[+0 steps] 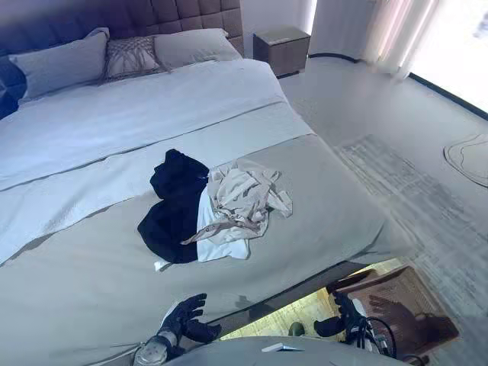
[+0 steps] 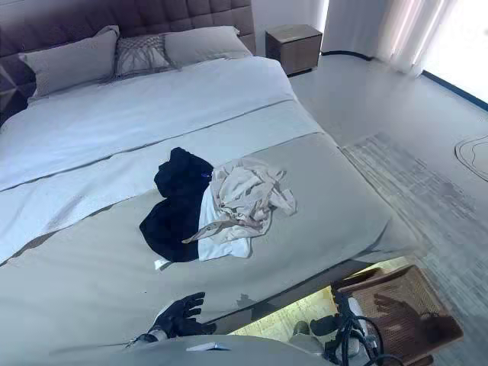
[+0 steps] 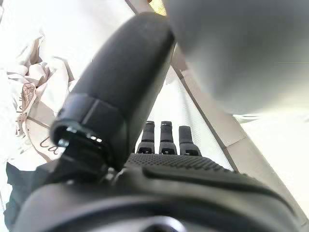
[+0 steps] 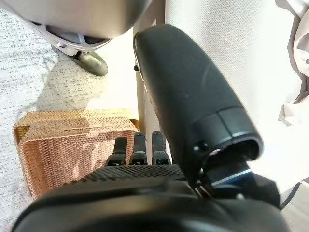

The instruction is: Pick up the clothes from the bed and place them into the basket

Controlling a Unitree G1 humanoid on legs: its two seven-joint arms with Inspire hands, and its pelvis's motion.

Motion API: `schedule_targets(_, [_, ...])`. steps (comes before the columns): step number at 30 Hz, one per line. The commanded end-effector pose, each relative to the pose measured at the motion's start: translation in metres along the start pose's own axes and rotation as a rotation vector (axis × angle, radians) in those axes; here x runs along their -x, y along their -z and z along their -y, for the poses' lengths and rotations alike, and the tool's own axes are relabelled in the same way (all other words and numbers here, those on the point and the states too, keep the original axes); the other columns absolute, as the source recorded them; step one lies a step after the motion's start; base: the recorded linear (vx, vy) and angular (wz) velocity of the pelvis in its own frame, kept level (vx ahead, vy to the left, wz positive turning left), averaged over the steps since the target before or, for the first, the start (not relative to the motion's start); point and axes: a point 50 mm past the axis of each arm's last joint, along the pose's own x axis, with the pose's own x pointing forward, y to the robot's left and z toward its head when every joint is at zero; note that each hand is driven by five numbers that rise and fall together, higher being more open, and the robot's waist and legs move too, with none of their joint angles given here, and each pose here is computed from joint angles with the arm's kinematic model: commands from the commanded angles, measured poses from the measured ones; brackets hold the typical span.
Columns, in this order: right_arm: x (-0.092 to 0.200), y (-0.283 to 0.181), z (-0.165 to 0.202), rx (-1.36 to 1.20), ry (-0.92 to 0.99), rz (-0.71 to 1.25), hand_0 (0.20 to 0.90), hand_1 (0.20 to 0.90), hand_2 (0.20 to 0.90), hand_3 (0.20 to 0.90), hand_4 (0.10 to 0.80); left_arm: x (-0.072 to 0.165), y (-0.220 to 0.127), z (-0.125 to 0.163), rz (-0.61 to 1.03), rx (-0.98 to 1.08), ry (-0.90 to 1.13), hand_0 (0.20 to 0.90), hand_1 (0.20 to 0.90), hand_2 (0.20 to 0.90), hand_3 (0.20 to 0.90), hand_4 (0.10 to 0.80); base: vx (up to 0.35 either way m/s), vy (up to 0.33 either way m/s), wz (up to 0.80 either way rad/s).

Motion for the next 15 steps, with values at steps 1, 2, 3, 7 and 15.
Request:
schedule_targets(1, [-0.0107, -0.0329, 0.0052, 0.002, 0.051, 0.104, 0.900, 0.900, 0.900, 0.900, 0.800, -0.0140, -0.0411, -0.0059, 0.152, -0.025, -0.011, 0.900, 0.900, 0.900, 0.900, 0.800, 0.000, 0.000, 0.00])
schedule_targets(2, [-0.0110, -0.0329, 0.0061, -0.001, 0.056, 0.101, 0.900, 0.900, 0.900, 0.900, 0.800, -0.0143, -0.0426, -0.0066, 0.157, -0.012, -0.013, 0.900, 0.900, 0.900, 0.900, 0.800, 0.000, 0.000, 0.00])
schedule_targets(3, [-0.0113, -0.0328, 0.0070, -0.005, 0.060, 0.097, 0.900, 0.900, 0.900, 0.900, 0.800, -0.0145, -0.0436, -0.0081, 0.160, 0.000, -0.015, 0.900, 0.900, 0.900, 0.900, 0.800, 0.000, 0.000, 0.00])
schedule_targets(7, [-0.0106, -0.0281, 0.0042, -0.018, 0.042, 0.059, 0.900, 0.900, 0.900, 0.900, 0.800, -0.0137, -0.0386, -0.0063, 0.139, -0.004, -0.014, 0.900, 0.900, 0.900, 0.900, 0.800, 0.000, 0.000, 0.00])
schedule_targets(15, [-0.0101, -0.0254, 0.0044, -0.060, 0.042, 0.047, 0.900, 0.900, 0.900, 0.900, 0.800, -0.0132, -0.0355, -0.0051, 0.129, -0.001, -0.012, 0.900, 0.900, 0.900, 0.900, 0.800, 0.000, 0.000, 0.00])
